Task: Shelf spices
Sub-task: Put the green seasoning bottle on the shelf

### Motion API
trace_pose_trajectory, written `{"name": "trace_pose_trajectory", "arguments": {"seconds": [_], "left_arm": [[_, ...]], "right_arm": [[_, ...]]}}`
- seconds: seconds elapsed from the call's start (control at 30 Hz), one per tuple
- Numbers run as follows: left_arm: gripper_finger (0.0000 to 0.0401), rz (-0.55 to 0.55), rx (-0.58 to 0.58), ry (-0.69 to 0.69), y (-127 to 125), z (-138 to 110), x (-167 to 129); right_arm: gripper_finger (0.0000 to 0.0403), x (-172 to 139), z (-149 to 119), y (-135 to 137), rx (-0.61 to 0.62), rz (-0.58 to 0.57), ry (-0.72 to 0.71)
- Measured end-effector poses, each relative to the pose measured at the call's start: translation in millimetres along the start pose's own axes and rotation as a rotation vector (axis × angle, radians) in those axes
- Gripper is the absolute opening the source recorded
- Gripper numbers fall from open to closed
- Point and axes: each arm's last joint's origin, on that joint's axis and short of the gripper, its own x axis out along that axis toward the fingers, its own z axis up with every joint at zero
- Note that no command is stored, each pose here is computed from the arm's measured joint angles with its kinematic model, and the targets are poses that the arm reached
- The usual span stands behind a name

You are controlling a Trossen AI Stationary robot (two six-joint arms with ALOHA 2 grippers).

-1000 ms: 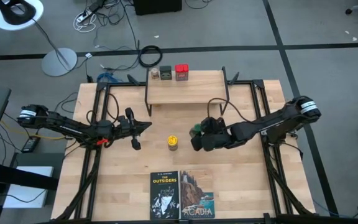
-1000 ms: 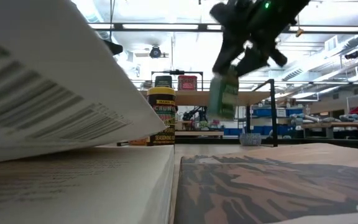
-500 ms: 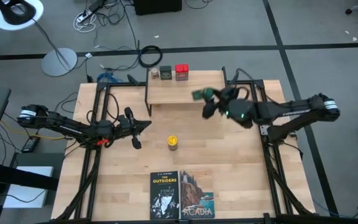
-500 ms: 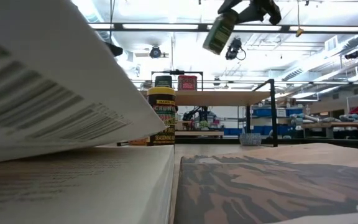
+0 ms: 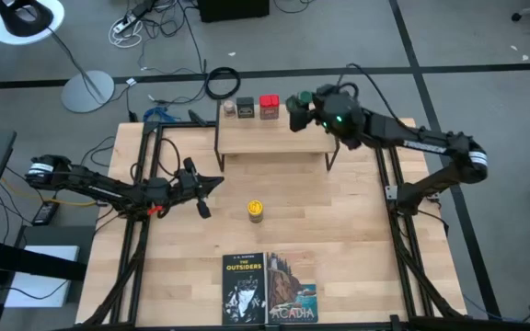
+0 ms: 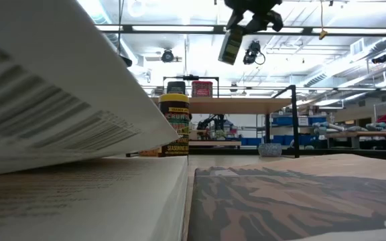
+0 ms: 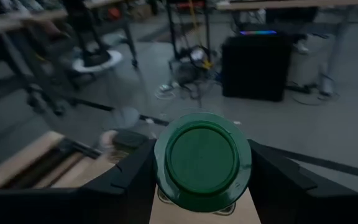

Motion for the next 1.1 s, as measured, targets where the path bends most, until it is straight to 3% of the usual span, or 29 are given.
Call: {"name": "trace_pose_trajectory", "arguments": {"seconds": [0.13, 0.47, 0.67, 1.1], "left_arm": [[0.0008, 0.001, -0.012, 0.023, 0, -3, 1], [0.0008, 0.011, 0.005, 0.024, 0, -6, 5], [0.0008, 0.000, -0.008, 0.011, 0, -5, 5], [0.0008, 0.020, 0.004, 0.003, 2, -4, 5]], "right_arm": [[0.0207, 21, 9, 0, -0.044, -0.060, 0.067], [0.0207, 67, 14, -10, 0.000, -0.050, 0.188], [0.0207, 78, 5, -25, -0.021, -0.114, 0.286], [0.0207, 89, 3, -33, 0.041, -0.092, 0.330]]}}
